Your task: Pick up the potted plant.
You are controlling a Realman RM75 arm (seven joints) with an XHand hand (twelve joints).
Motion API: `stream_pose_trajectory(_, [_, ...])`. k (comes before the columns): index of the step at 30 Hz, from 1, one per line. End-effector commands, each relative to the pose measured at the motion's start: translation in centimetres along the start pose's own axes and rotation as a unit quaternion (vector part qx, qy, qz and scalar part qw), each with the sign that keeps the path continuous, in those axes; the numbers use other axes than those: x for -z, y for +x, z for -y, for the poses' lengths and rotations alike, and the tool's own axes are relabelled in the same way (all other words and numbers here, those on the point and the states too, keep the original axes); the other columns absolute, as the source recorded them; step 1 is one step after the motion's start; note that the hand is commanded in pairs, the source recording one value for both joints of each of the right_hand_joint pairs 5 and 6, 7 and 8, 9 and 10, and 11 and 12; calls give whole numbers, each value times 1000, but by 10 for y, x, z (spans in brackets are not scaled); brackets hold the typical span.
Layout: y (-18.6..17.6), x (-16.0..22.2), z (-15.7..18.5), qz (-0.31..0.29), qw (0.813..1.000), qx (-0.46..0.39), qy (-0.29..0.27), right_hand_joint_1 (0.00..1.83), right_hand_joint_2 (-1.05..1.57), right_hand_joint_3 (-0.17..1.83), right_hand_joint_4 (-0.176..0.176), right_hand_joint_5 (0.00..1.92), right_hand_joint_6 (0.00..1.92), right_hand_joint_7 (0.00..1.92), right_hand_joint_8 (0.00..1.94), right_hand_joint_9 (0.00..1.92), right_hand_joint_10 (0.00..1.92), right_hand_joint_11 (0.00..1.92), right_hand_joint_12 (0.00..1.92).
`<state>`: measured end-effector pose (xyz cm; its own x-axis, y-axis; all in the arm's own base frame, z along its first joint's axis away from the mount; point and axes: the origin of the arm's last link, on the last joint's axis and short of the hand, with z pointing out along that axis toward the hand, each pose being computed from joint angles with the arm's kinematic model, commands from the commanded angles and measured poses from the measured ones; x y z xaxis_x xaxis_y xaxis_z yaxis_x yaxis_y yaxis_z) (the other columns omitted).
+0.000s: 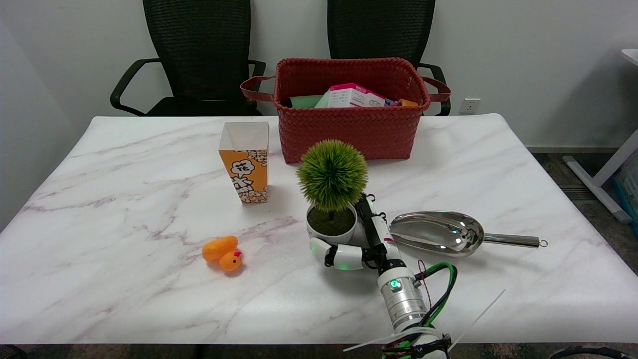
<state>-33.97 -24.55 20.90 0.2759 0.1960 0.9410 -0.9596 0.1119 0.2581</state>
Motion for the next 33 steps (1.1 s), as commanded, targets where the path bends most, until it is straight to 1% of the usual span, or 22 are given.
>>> stream_pose_trajectory(1, [-3,-5,-1,7,1000,-2,-4,1080,357,725,0,0,0,234,234,209,209,0,0])
stream_pose_trajectory(3, [-2,-6,-1,7,1000,-8,-3,1079,398,702,0,0,0,353,353,304,304,16,16])
stream_pose_trajectory(7, [-2,-7,-1,6,1000,-22,-1,1088,544,625,0,38,38,630,630,493,493,250,250])
stream_pose_trajectory(9, [-2,-7,-1,6,1000,-22,0,1088,612,609,0,66,66,770,770,553,553,318,318])
stream_pose_trajectory(11, [-2,-7,0,5,1000,-22,0,1085,663,610,0,84,84,861,861,599,599,367,367])
stream_pose_trajectory(16, [-2,-7,0,6,1000,-23,1,1080,741,601,0,118,118,936,936,642,642,416,416])
stream_pose_trajectory(23, [-2,-7,0,6,999,-34,1,1080,802,604,0,154,154,967,967,635,635,447,447])
stream_pose_trajectory(24, [-2,-7,0,6,999,-34,1,1064,776,623,0,222,222,984,984,631,631,465,465])
stream_pose_trajectory(25, [-2,-7,0,6,999,-34,1,1041,725,597,0,329,329,1012,1012,638,638,484,484])
stream_pose_trajectory(27, [-2,-7,0,6,999,-33,1,1010,659,524,0,483,483,1085,1085,682,682,515,515])
stream_pose_trajectory(29, [-2,-7,0,6,999,-33,1,984,649,466,0,705,705,1151,1151,749,749,550,550])
stream_pose_trajectory(30, [-2,-7,0,5,999,-33,1,999,654,455,0,811,811,1183,1183,783,783,561,561])
stream_pose_trajectory(31, [-2,-7,0,4,999,-33,2,1007,662,448,0,875,875,1217,1217,827,827,575,575])
stream_pose_trajectory(33, [-1,-7,1,2,999,-32,4,995,674,439,0,906,906,1258,1258,910,910,591,591])
